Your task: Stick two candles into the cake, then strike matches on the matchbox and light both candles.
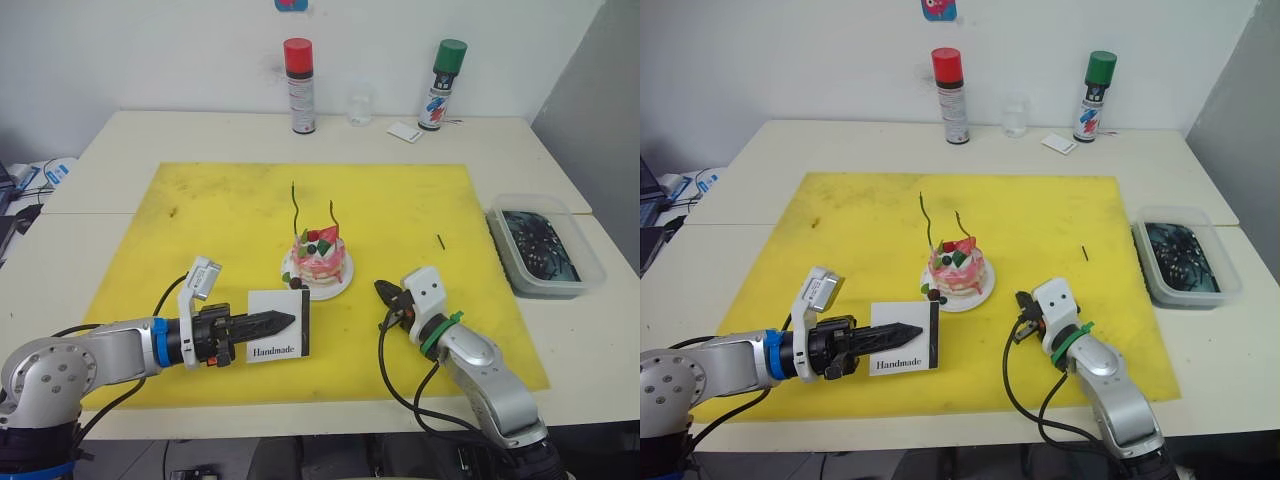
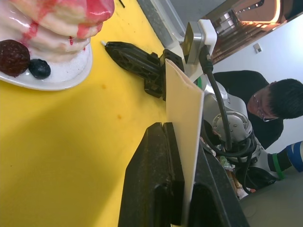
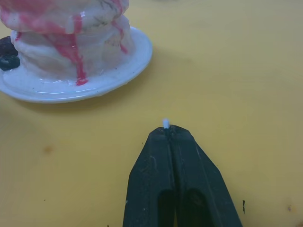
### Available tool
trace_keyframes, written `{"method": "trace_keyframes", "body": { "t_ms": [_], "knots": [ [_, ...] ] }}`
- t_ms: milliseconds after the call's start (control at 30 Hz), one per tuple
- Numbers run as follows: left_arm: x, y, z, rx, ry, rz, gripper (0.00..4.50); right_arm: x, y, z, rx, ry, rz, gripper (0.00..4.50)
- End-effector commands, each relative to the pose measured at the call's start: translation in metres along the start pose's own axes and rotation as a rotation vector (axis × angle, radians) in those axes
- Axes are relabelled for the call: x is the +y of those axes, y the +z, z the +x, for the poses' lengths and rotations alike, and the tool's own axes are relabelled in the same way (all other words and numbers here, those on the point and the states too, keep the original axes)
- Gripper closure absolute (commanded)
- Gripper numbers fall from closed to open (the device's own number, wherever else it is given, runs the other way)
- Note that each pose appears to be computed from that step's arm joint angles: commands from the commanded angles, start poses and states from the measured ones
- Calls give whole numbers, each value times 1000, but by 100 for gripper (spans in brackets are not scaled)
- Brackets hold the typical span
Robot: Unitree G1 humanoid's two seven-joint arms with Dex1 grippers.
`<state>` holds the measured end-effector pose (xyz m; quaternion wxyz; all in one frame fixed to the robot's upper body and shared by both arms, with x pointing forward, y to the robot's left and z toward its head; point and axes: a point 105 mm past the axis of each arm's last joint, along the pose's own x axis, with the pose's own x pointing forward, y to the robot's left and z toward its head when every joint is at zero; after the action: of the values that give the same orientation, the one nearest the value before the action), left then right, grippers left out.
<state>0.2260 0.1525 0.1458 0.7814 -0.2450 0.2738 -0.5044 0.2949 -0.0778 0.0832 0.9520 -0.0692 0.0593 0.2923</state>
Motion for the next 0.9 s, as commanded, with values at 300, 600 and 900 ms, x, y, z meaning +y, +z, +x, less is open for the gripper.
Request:
{"method": "trace_keyframes", "body": {
  "t_ms": [300,600,900],
  "knots": [
    [-8,12,5,-18,-79,-58,450,3,56,-31,-77,212,-116,448],
    [-10,24,17,35,-134,-89,450,38,112,-56,-134,622,-410,448],
    [-6,29,24,16,-117,44,450,47,115,-35,-93,672,-535,448]
  ]
}}
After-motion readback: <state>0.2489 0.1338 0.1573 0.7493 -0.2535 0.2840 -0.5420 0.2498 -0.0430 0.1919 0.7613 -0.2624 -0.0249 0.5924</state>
